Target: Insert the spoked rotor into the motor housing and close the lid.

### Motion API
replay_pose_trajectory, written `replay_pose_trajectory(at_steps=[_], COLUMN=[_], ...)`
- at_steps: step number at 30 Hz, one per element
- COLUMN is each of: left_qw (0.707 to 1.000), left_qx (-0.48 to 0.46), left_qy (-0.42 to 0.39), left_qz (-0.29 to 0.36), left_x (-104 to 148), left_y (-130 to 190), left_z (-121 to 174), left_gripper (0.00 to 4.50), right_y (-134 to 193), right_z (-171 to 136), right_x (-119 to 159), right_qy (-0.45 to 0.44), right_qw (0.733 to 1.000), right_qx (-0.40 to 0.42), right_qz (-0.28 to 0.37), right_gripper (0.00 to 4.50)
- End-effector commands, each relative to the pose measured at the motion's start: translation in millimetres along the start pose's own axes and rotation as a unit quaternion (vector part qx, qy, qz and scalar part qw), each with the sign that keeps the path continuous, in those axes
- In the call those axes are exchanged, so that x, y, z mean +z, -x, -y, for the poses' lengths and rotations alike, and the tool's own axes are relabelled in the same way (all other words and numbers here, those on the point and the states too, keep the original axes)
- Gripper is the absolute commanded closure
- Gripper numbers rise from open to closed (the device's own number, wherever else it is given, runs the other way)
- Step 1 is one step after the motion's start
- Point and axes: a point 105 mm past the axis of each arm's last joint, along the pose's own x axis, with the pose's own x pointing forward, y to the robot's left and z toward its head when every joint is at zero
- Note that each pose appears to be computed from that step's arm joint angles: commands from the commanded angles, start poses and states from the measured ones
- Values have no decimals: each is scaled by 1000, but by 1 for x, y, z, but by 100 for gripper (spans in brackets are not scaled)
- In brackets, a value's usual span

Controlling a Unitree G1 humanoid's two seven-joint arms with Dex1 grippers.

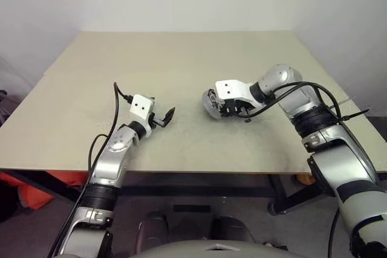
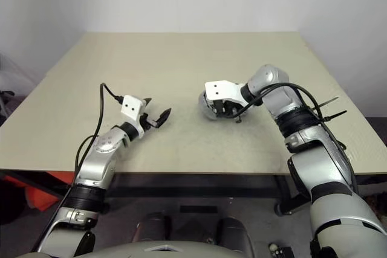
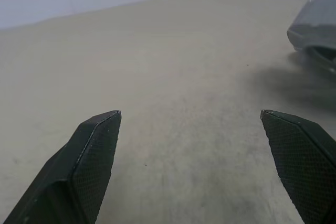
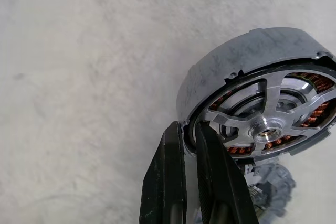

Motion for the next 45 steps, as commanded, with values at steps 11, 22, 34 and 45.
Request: replay_pose_trajectory(at_steps=[11,22,34,45], left_qw=[999,999,999,999], left_qx=[21,25,27,21], left_qy=[-11,-11,-10,-8], left_qz=[27,27,25,25], left_x=[15,15,14,13], left_y=[7,9,11,9], left_z=[-8,-8,-9,-6], left_gripper=[0,0,0,0], right_y=[-17,-38,-32,-6], right_z=[11,16,26,48], right_x=[35,36,41,62], right_qy=[-15,-67,-62,-265], right_qw=[999,996,995,926], right_qx=[-25,-31,-60,-136], right_qz=[44,46,59,234], right_gripper=[449,449,103,2])
